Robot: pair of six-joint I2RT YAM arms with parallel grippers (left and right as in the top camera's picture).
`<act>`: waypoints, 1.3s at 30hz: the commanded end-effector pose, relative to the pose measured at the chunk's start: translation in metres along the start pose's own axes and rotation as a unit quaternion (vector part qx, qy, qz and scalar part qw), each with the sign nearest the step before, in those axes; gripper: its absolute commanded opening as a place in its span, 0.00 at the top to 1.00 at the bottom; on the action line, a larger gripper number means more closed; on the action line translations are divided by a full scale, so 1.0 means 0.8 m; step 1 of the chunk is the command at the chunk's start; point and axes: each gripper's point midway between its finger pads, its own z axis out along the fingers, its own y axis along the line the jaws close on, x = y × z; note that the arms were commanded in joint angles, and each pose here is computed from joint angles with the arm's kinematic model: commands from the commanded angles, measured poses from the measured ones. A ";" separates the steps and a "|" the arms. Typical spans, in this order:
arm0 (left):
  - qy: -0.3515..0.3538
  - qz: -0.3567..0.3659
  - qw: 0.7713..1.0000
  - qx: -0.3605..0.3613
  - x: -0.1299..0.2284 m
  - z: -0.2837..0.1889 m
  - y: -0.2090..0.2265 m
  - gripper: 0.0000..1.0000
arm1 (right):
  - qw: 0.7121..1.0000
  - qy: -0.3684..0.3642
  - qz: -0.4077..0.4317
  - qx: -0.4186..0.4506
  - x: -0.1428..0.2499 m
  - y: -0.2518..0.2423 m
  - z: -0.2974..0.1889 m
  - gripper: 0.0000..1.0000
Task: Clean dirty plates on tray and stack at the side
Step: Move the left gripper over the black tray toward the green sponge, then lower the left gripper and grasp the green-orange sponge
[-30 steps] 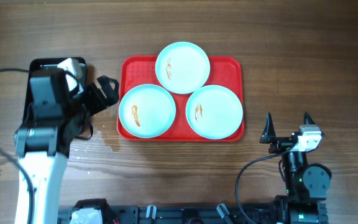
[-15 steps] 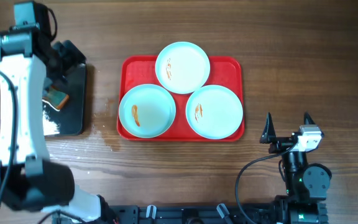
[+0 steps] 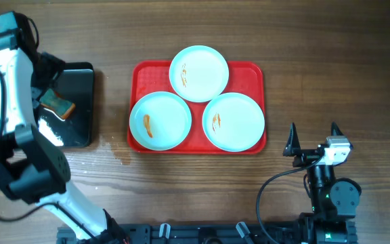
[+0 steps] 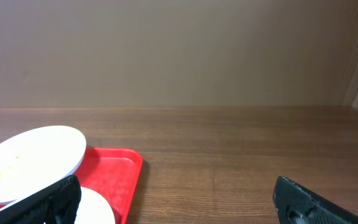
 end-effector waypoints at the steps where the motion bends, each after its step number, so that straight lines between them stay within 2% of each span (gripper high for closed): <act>1: 0.021 -0.007 0.999 -0.033 0.001 0.045 0.003 0.14 | 1.000 -0.005 0.010 0.009 -0.002 -0.004 -0.001 0.00; 5: 0.042 -0.006 0.997 -0.060 0.006 0.091 0.007 0.20 | 1.000 -0.005 0.010 0.009 -0.002 -0.004 -0.001 0.00; 10: 0.070 -0.006 0.994 -0.086 0.016 0.131 0.018 0.20 | 1.000 -0.005 0.010 0.009 -0.002 -0.004 -0.001 0.00; 18: 0.085 -0.006 0.992 -0.097 0.022 0.153 0.023 0.22 | 1.000 -0.005 0.010 0.009 -0.002 -0.004 -0.001 0.00; 21: 0.083 -0.006 0.992 -0.096 0.021 0.153 0.023 0.43 | 1.000 -0.005 0.010 0.009 -0.002 -0.004 -0.001 0.00; 25: 0.083 -0.006 0.992 -0.096 0.021 0.153 0.023 0.60 | 1.000 -0.005 0.010 0.009 -0.002 -0.004 -0.001 0.00; 26: 0.083 -0.006 0.992 -0.096 0.021 0.153 0.023 0.72 | 1.000 -0.005 0.010 0.009 -0.002 -0.004 -0.001 0.00; 27: 0.084 -0.006 0.992 -0.097 0.021 0.153 0.023 0.91 | 1.000 -0.005 0.010 0.009 -0.002 -0.004 -0.001 0.00; 28: 0.085 -0.006 0.992 -0.097 0.022 0.153 0.023 0.96 | 1.000 -0.005 0.010 0.009 -0.002 -0.004 -0.001 0.00; 33: 0.092 -0.006 0.991 -0.097 0.026 0.150 0.024 0.96 | 1.000 -0.005 0.010 0.009 -0.002 -0.004 -0.001 0.00; 39: 0.104 -0.015 0.993 -0.052 0.026 0.128 0.006 0.96 | 1.000 -0.005 0.010 0.009 -0.002 -0.004 -0.001 0.00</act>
